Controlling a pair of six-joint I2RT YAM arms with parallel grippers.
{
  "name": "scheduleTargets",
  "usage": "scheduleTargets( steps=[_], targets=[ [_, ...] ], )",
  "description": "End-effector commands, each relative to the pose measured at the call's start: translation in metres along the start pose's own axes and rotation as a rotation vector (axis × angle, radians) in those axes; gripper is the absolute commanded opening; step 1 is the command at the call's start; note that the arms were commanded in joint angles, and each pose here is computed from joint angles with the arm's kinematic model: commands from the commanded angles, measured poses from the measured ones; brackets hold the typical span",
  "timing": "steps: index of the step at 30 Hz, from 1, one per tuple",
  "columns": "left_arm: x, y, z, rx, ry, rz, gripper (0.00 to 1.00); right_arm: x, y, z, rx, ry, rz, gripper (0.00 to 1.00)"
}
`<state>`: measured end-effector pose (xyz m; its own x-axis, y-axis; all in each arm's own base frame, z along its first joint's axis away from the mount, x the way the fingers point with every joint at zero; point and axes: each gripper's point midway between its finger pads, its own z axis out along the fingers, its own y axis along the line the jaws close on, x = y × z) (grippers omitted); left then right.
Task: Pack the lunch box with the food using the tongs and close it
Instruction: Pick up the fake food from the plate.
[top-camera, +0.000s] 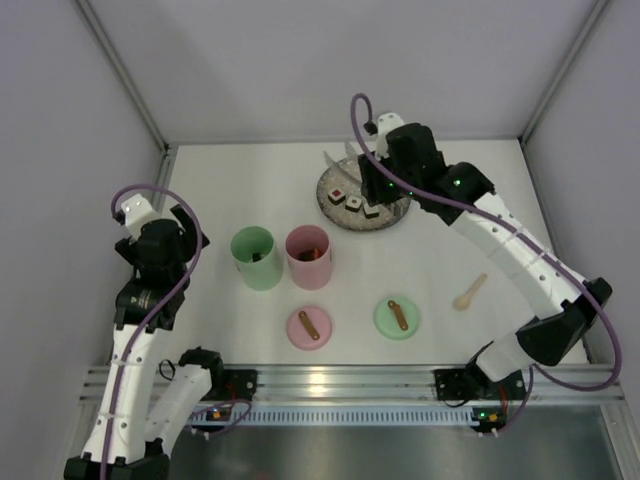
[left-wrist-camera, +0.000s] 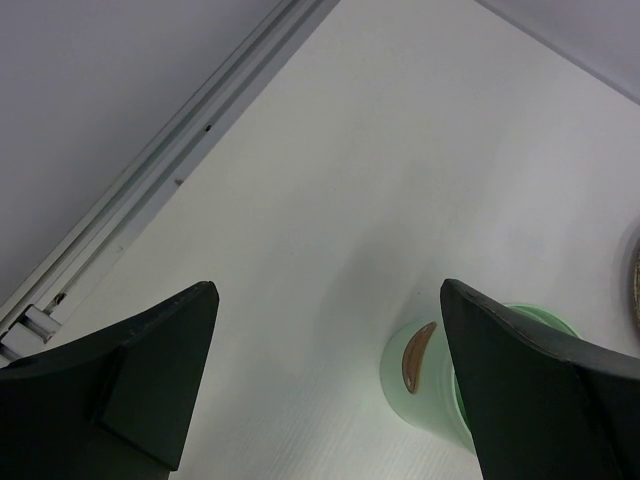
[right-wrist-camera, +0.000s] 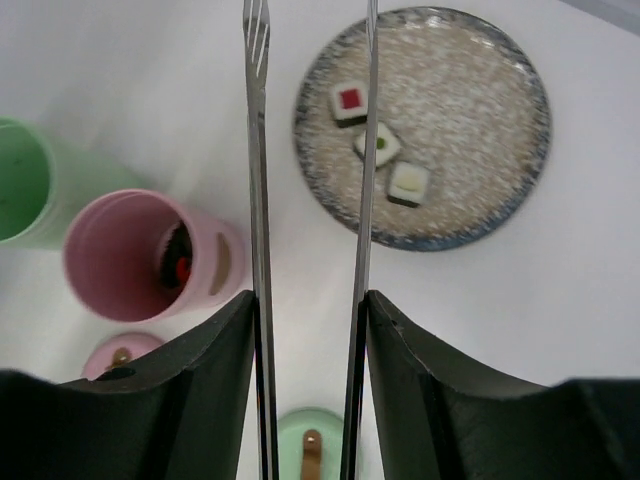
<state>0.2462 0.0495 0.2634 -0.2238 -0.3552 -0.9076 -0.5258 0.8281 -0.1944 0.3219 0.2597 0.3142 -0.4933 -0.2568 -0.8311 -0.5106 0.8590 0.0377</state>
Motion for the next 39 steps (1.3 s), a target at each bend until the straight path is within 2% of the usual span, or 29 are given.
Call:
scheduleTargets(
  steps=[1,5,9,31,37,39],
  targets=[
    [-0.007,-0.001,-0.002,0.006,-0.032,0.000,0.99,0.013,-0.040,0.005,0.132,0.002,0.098,0.47],
    [-0.008,-0.002,-0.003,0.010,-0.035,0.000,0.99,0.046,-0.073,0.025,0.219,0.087,0.140,0.47],
    [-0.007,-0.001,-0.004,0.014,-0.035,0.003,0.99,0.070,-0.073,0.043,0.210,0.149,0.140,0.48],
    [-0.005,-0.005,-0.003,0.028,-0.023,0.015,0.99,0.124,-0.092,0.091,0.225,0.290,0.143,0.47],
    [0.006,-0.017,0.008,0.043,0.036,0.055,0.99,0.143,-0.094,0.100,0.219,0.329,0.171,0.44],
    [0.007,-0.017,0.010,0.040,0.041,0.060,0.99,0.146,-0.091,0.100,0.205,0.346,0.173,0.39]
  ],
)
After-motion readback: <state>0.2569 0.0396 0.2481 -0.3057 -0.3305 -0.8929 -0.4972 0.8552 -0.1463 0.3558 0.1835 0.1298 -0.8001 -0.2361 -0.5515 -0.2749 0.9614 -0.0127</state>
